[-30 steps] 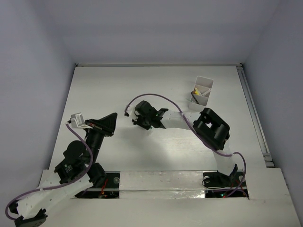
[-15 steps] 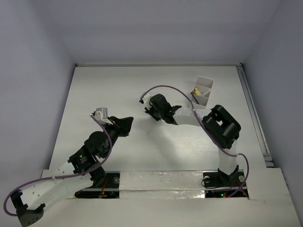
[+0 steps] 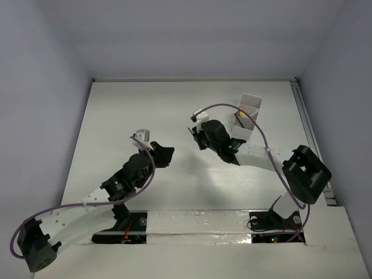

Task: Sort the stationery into containers
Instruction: Pick up the pen from the center of the board, then close the pen cap on the pen.

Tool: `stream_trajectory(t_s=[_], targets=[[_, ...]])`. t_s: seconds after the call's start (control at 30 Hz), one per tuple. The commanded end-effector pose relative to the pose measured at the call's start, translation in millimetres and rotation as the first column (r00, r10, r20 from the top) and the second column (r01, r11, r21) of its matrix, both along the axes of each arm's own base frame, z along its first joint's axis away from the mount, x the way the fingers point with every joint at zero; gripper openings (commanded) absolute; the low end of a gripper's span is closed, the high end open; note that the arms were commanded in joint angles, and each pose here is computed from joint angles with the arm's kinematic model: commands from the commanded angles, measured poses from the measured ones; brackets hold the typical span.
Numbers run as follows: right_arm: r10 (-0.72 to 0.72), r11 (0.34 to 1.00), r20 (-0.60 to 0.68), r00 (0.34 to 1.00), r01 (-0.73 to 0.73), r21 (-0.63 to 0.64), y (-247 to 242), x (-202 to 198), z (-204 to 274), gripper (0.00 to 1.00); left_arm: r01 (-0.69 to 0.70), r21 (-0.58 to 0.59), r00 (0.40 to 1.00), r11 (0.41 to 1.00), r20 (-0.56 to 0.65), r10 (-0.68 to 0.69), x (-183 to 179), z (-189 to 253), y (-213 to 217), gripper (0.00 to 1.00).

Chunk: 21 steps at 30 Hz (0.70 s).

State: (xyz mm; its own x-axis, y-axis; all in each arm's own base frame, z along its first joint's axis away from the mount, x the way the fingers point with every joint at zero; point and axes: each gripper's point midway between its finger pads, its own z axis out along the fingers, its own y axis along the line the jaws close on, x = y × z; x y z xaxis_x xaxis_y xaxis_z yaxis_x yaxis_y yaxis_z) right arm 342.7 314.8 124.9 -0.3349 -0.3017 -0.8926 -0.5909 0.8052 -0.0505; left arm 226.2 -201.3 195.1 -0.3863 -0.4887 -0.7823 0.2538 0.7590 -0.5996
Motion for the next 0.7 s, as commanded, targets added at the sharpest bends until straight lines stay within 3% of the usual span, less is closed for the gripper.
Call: stream_trajectory(t_s=[0.0, 0.17, 0.43, 0.53, 0.6, 0.67], targets=[[-0.085, 0.993, -0.075, 0.994, 0.090, 0.071, -17.8, -20.7, -6.2, 0.00, 0.084, 0.001, 0.996, 0.996, -0.035, -0.084, 4.0, -8.2, -18.6, 0.12], [-0.075, 0.987, -0.188, 0.979, 0.100, 0.124, -28.5, -51.8, -21.5, 0.00, 0.165, 0.038, 0.978, 0.986, -0.133, -0.159, 2.5, -42.6, -34.8, 0.00], [-0.060, 0.994, -0.324, 0.944, 0.087, 0.071, -49.6, -90.2, -58.2, 0.00, 0.255, 0.106, 0.949, 0.961, -0.220, -0.227, -1.1, -76.7, -47.4, 0.00], [-0.080, 0.992, -0.331, 0.940, 0.107, 0.065, -59.2, -96.8, -63.8, 0.00, 0.260, 0.195, 0.942, 0.946, -0.266, -0.204, 2.6, -90.8, -43.6, 0.00], [-0.084, 0.989, -0.323, 0.943, 0.117, 0.086, -62.3, -99.3, -60.1, 0.00, 0.266, 0.202, 0.939, 0.943, -0.276, -0.205, 2.0, -94.0, -43.5, 0.02], [-0.043, 0.977, -0.289, 0.956, 0.100, 0.186, -52.5, -98.5, -39.4, 0.00, 0.291, 0.138, 0.937, 0.947, -0.240, -0.253, -1.6, -82.8, -51.9, 0.14]])
